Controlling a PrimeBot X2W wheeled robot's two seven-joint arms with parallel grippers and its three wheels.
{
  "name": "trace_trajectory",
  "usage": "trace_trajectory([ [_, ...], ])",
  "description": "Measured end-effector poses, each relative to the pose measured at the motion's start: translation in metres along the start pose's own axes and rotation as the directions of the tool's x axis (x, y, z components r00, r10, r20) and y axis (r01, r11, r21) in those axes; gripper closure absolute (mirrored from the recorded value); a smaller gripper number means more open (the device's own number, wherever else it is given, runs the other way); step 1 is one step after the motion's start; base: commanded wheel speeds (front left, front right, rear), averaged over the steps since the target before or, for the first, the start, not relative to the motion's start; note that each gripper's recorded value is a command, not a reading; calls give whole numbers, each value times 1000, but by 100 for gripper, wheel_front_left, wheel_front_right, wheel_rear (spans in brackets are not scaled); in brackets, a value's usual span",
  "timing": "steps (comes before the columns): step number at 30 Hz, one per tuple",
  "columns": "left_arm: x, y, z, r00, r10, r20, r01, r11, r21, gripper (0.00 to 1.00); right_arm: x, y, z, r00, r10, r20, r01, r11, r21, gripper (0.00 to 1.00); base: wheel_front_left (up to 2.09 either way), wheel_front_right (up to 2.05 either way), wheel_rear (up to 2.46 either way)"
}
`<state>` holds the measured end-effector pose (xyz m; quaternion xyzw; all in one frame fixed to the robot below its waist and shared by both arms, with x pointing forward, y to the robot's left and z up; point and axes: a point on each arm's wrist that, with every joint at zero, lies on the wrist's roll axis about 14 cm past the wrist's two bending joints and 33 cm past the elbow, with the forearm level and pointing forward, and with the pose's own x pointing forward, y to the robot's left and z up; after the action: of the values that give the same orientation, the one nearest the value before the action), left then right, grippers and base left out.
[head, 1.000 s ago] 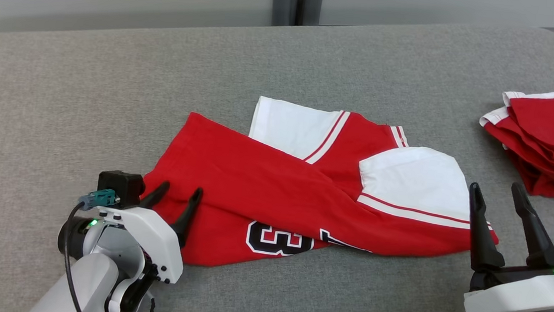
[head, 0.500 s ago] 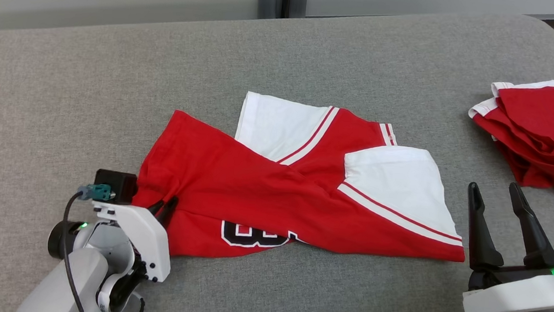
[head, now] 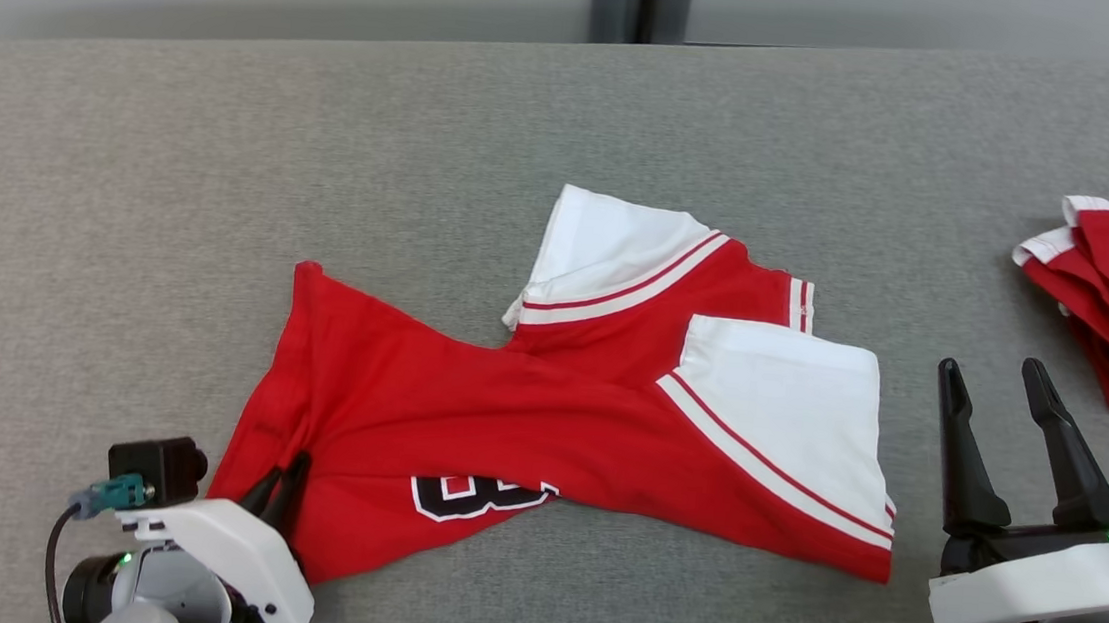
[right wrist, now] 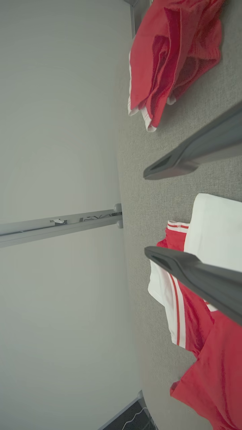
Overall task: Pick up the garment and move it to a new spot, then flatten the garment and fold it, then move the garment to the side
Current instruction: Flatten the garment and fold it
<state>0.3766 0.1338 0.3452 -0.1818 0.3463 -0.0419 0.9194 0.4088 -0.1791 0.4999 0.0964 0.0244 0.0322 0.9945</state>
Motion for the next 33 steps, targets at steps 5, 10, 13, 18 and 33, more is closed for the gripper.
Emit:
trace_trajectory([
  [5,-20,16,-7,998,57,16,-56,997,-47,100,8,14,0,999,43,-3,-43,999,-2,0,0,0,0],
  [10,-35,22,-13,996,89,23,-87,994,-64,100,13,22,2,998,68,0,-68,998,-2,0,0,0,0],
  [13,-37,18,-11,996,83,32,-81,996,-49,14,15,23,3,997,71,3,-71,997,-2,0,0,0,0],
  [18,-36,5,9,990,52,134,-47,998,-39,0,13,20,5,998,60,4,-60,998,-8,0,0,0,0],
  [33,-76,-1,147,767,-21,642,-89,986,139,0,-3,22,23,997,63,41,-62,997,-36,0,0,0,0],
])
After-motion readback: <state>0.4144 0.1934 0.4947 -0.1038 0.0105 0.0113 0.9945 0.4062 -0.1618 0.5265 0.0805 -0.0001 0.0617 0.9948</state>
